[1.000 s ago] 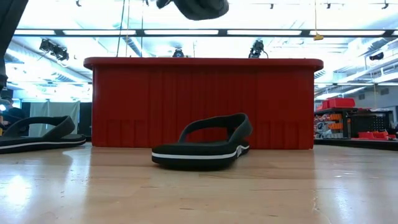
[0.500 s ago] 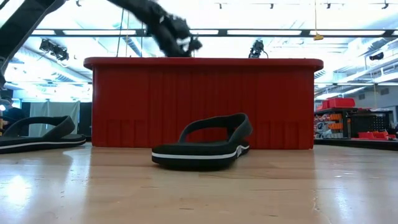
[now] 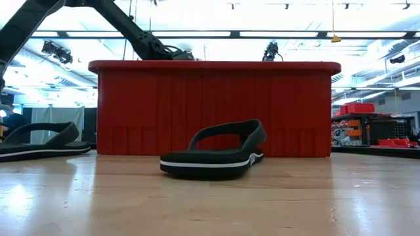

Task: Pick and place slides into bin
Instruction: Put the black slide into the red bin

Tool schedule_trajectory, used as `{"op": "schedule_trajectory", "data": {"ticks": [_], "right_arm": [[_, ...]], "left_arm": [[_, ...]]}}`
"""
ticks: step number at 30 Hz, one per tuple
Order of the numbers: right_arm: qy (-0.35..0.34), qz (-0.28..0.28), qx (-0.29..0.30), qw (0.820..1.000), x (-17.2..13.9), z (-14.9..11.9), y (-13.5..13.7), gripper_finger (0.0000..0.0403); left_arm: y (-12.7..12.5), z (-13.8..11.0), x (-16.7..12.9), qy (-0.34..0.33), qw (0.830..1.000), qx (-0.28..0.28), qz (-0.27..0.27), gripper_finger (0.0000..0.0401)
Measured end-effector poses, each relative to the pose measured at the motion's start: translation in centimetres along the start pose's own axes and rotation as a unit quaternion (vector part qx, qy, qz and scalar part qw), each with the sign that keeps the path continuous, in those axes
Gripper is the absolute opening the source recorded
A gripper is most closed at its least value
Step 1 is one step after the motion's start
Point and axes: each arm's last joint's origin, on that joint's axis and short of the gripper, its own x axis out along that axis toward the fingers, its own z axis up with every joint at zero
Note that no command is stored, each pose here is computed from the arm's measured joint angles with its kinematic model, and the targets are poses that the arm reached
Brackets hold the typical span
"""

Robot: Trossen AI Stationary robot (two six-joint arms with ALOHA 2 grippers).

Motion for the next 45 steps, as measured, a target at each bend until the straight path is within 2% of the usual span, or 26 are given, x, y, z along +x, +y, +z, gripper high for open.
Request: {"op": "schedule_trajectory", "data": {"ticks": [3,9,14,18,22,26,30,38,41,45], "right_arm": [[0.000,0.000,-0.006,1.000,0.0,0.0,0.0,0.0185],[-0.001,0.004,-0.010,1.000,0.0,0.0,0.0,0.0183],[-0.001,0.004,-0.010,1.000,0.0,0.0,0.0,0.0183],[-0.001,0.004,-0.010,1.000,0.0,0.0,0.0,0.0183],[0.000,0.004,-0.007,1.000,0.0,0.0,0.1,0.0183],[0.000,0.004,-0.007,1.000,0.0,0.0,0.1,0.0183],[0.000,0.004,-0.009,1.000,0.0,0.0,0.1,0.0183],[-0.005,0.031,-0.010,0.999,0.0,0.0,0.2,0.0183],[-0.007,0.047,-0.006,0.999,0.0,0.0,0.3,0.0183],[-0.009,0.062,-0.005,0.998,0.0,0.1,0.4,0.0183]], "left_arm": [[0.1,0.5,0.0,-0.030,0.999,-0.016,-0.008,0.0090],[-1.8,0.9,-1.2,-0.069,0.997,0.014,-0.022,0.0080],[-1.7,1.1,-1.6,-0.062,0.998,0.006,-0.008,0.0086],[-0.8,0.3,-1.5,-0.022,0.999,-0.013,0.042,0.0096],[0.2,-0.6,-1.3,0.000,0.994,-0.008,0.111,0.0081],[0.3,-0.1,-1.4,-0.029,0.992,-0.005,0.119,0.0083],[0.4,0.7,-1.5,-0.051,0.993,0.001,0.110,0.0134],[1.5,0.8,-1.5,-0.027,0.991,-0.017,0.133,0.0238],[1.9,0.5,-1.7,-0.011,0.988,-0.019,0.156,0.0254],[2.8,0.2,-2.2,0.018,0.982,-0.018,0.189,0.0251]]}}
